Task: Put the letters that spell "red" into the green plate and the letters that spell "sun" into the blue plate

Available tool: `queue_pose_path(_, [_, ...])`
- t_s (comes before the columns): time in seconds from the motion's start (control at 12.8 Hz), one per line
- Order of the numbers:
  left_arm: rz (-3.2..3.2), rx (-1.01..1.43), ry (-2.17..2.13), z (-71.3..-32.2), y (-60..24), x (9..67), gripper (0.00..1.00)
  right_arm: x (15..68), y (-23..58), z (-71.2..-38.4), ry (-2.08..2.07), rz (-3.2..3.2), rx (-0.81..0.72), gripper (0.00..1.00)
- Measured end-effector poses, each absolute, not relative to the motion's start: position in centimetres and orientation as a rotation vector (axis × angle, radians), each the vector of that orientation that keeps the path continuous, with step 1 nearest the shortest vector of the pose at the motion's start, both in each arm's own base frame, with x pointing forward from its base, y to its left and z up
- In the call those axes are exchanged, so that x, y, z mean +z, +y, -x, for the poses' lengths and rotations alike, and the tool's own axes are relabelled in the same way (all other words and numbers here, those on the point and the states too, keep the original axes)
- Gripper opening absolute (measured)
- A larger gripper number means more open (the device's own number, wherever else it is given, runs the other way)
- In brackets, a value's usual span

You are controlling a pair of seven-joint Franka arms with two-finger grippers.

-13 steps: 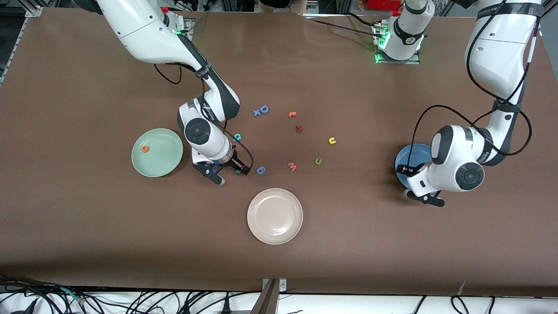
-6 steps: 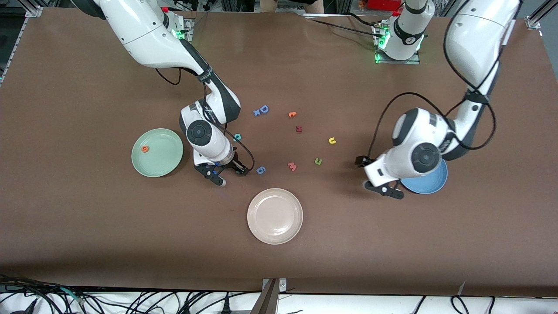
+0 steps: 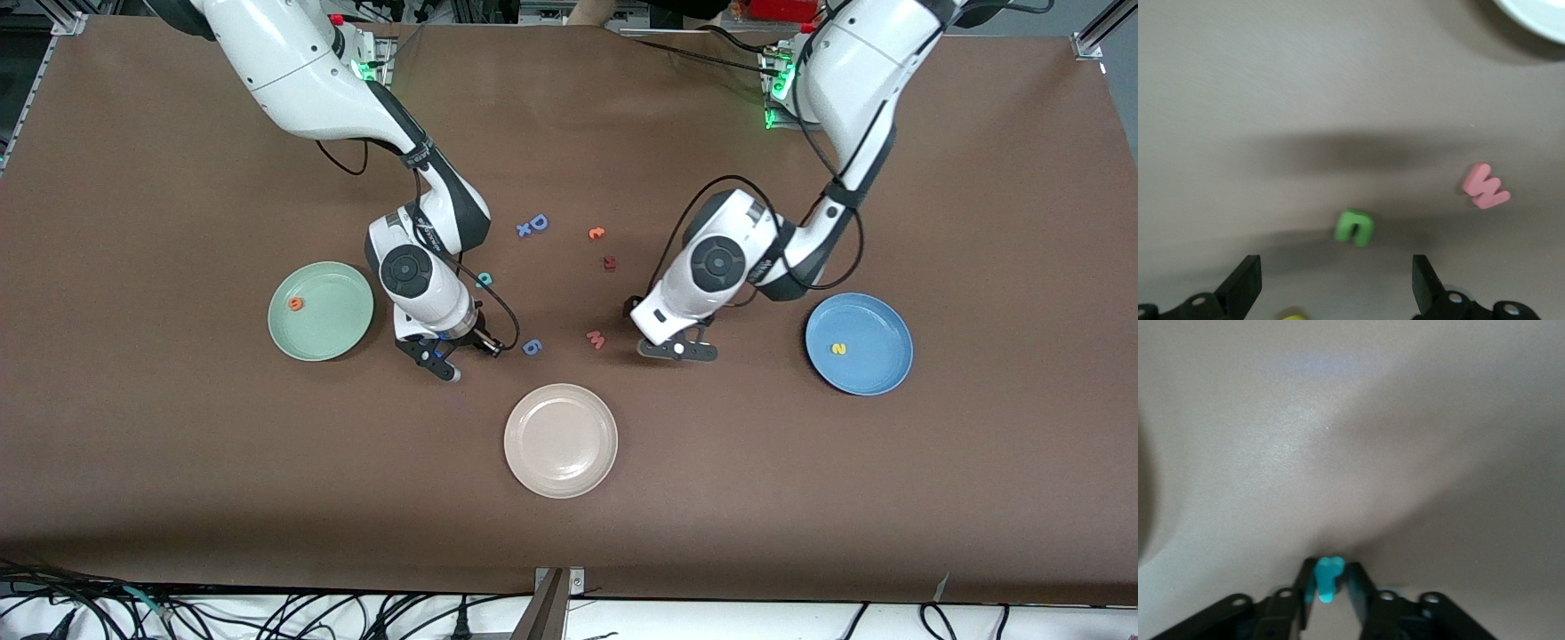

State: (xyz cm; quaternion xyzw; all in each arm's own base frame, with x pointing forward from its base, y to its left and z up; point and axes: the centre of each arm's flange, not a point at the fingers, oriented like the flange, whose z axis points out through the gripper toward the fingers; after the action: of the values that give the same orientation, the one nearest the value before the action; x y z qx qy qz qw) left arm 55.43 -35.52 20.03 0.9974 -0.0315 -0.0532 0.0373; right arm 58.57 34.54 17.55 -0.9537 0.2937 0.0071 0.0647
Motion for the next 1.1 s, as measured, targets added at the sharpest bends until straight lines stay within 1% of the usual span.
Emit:
queue_pose_path(0.16, [-3.094, -0.117, -0.121, -54.6, -36.8, 18.7, 0.97, 17.5, 34.5, -58.6, 0.886, 2.879, 0.021, 0.22])
queue_pose_path(0.55, [-3.135, -0.060, -0.175, -54.5, -36.9, 18.0, 0.90, 17.9, 34.4, -58.8, 0.886, 2.898, 0.038, 0.22])
queue_pose_path(0.63, [-3.133, -0.057, -0.174, -54.5, -36.9, 17.9, 0.84, 18.3, 33.9, -59.0, 0.893, 2.921, 0.057, 0.19])
queue_pose_path(0.71, [-3.131, -0.057, -0.173, -54.5, -36.9, 17.8, 0.84, 19.1, 33.3, -59.3, 0.900, 2.940, 0.070, 0.19])
queue_pose_path(0.78, [-3.131, -0.061, -0.173, -54.5, -36.9, 17.5, 0.76, 20.4, 32.8, -59.7, 0.903, 2.957, 0.084, 0.19])
queue_pose_path(0.94, [-3.131, -0.066, -0.171, -54.4, -36.8, 17.2, 0.51, 23.3, 31.9, -60.3, 0.880, 3.006, 0.137, 0.19])
queue_pose_path(1.1, [-3.130, -0.059, -0.167, -54.6, -36.8, 17.3, 0.29, 25.9, 29.4, -61.0, 0.816, 3.075, 0.196, 0.19])
